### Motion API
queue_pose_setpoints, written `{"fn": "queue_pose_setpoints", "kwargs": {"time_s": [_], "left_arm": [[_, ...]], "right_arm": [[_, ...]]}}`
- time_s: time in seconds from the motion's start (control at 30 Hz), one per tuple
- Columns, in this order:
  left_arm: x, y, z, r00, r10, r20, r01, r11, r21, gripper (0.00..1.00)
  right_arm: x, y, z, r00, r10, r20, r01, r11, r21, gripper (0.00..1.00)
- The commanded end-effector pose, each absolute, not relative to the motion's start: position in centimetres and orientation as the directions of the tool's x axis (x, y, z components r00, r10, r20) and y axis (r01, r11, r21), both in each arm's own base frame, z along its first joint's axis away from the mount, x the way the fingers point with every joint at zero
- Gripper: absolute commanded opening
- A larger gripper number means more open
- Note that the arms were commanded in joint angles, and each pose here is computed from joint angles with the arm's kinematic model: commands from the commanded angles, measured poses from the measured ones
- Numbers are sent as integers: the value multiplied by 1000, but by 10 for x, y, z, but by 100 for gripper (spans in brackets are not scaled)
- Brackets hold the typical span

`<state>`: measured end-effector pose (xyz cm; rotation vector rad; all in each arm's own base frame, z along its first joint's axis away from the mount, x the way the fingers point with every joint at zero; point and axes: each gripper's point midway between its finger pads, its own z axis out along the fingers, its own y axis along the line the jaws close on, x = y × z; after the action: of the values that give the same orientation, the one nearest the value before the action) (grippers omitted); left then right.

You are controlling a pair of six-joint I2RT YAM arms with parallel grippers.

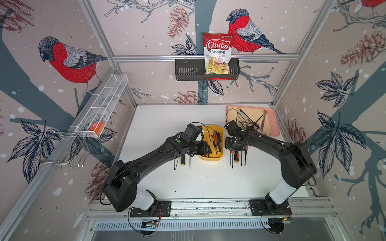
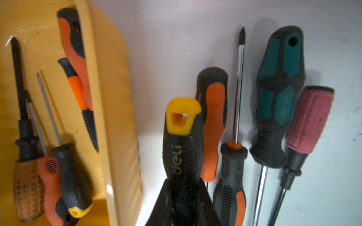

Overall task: Take out the screwdriver from the storage box
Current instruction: Place the screwdriver at the center of the board.

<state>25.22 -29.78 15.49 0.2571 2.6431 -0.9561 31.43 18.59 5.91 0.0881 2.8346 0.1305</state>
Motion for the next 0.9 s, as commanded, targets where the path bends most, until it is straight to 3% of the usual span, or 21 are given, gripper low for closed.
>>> {"fn": "queue_pose_setpoints", "kwargs": {"time_s": [0.0,0.3,0.87], "left_arm": [[254,-298,158,-928,46,-370,273,760,-589,38],[254,-297,156,-929,49,-367,270,768,-580,37],[257,-297,153,-926,70,-371,283,780,-558,38]], "right_arm": [[320,189,50,-952,63,-299,31,993,111,6],[320,189,27,-965,55,-256,33,995,91,7],[323,190,32,-967,63,-247,43,995,85,23]]}}
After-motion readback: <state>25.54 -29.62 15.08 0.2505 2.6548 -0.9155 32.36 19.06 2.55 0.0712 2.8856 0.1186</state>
